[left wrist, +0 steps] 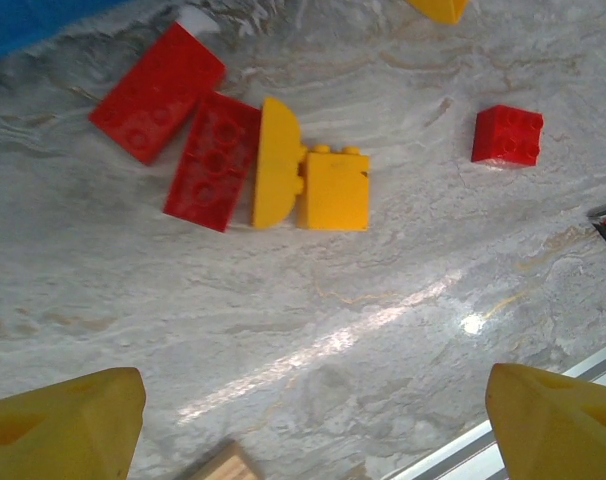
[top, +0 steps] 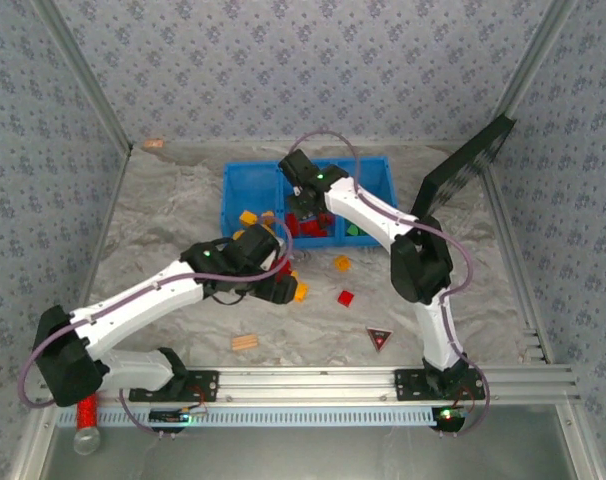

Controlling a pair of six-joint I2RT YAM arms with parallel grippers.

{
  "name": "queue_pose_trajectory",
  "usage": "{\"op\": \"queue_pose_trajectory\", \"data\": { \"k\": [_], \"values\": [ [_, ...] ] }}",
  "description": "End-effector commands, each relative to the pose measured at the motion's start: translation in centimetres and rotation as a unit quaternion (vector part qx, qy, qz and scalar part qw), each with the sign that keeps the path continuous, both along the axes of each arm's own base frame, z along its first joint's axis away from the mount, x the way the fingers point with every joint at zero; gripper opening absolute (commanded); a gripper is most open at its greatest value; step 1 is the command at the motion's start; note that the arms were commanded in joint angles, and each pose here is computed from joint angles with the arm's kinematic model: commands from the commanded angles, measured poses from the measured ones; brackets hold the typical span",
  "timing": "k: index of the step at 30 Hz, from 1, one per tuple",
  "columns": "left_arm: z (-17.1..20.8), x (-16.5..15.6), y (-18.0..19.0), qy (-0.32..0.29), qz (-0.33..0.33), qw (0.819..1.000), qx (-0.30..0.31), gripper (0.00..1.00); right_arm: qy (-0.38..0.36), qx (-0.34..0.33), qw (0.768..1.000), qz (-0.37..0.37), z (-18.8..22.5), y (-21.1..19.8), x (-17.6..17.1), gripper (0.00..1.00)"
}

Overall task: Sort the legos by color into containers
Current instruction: Place the lego in the container.

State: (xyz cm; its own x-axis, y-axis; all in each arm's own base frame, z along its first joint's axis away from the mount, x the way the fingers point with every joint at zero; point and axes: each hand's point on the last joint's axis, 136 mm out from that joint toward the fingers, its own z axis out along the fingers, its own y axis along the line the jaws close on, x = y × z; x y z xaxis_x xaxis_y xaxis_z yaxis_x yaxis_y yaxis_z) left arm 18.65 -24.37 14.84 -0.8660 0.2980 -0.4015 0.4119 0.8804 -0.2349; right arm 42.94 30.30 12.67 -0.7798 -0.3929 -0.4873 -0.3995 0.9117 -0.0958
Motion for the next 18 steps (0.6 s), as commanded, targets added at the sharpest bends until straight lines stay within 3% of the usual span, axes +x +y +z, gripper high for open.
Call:
{"op": "queue_pose_trajectory", "data": {
  "k": [1, 6, 18],
  "values": [
    [-1.0, 0.0, -1.6, 0.010, 0.022, 1.000, -0.010, 0.88, -0.008, -0.012, 1.000, 0.011, -0.6, 0.1, 1.4, 0.23],
    [-3.1, -0.6, -3.3, 0.042, 0.020, 0.999, 0.004, 0.87, 0.009, -0.026, 0.999, 0.018, -2.9, 0.1, 1.4, 0.29],
    [-4.0, 0.3, -12.5, 0.012, -0.093, 0.994, 0.059, 0.86, 0.036, -0.024, 0.999, 0.026, -5.0, -0.7, 1.8, 0.47]
  ]
}}
